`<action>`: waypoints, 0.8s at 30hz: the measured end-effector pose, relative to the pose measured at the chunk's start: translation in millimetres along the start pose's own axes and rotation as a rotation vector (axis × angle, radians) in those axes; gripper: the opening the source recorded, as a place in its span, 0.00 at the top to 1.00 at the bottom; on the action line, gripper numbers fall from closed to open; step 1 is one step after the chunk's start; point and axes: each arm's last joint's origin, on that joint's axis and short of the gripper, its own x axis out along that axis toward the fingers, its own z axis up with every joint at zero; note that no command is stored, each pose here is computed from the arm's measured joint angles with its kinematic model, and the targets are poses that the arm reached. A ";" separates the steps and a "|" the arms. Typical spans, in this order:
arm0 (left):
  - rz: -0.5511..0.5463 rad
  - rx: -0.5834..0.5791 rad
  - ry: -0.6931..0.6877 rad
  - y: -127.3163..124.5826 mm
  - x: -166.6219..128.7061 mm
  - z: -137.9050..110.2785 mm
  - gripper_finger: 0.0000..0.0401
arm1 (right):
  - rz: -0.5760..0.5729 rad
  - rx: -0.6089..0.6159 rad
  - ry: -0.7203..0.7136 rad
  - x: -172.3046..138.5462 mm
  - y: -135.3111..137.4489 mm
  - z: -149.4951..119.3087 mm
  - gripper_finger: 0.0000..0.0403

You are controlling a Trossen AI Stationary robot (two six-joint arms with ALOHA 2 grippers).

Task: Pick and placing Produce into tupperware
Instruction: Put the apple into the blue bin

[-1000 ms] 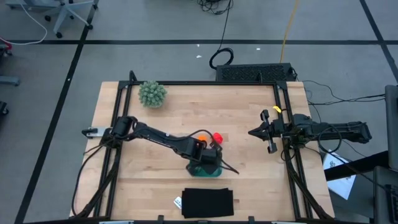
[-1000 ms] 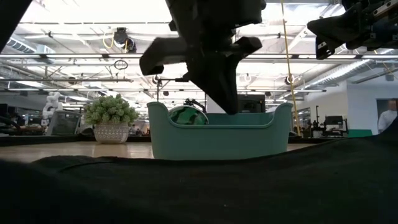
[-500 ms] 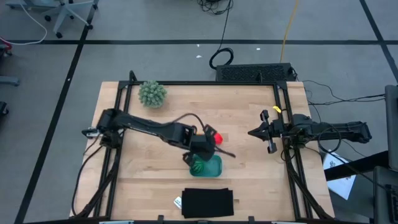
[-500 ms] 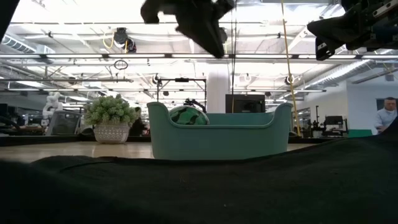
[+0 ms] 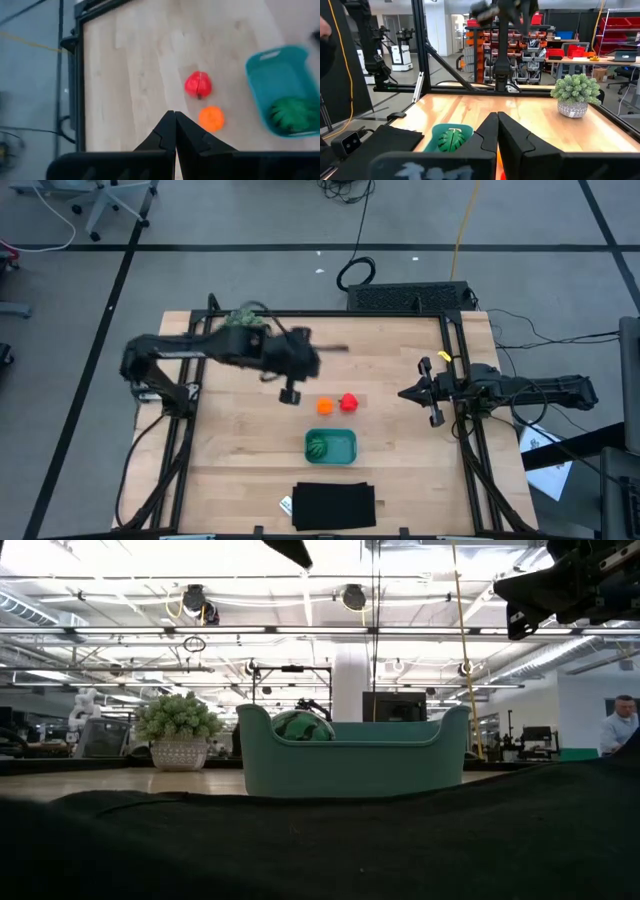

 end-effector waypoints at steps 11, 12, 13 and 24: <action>0.072 -0.185 -0.256 -0.4 -64.2 -47.5 1.00 | 0.000 0.000 0.000 0.0 0.0 0.0 1.00; 0.088 -0.200 -0.273 -3.5 -65.0 -57.1 1.00 | 0.000 0.000 0.000 -0.1 0.0 0.0 1.00; 0.104 -0.221 -0.307 -6.3 -65.9 -65.8 1.00 | 0.000 -0.001 -0.001 -0.1 0.0 0.1 1.00; 0.156 -0.445 -0.659 -28.8 -52.9 -141.9 1.00 | 0.000 -0.010 -0.009 -0.1 0.0 0.8 1.00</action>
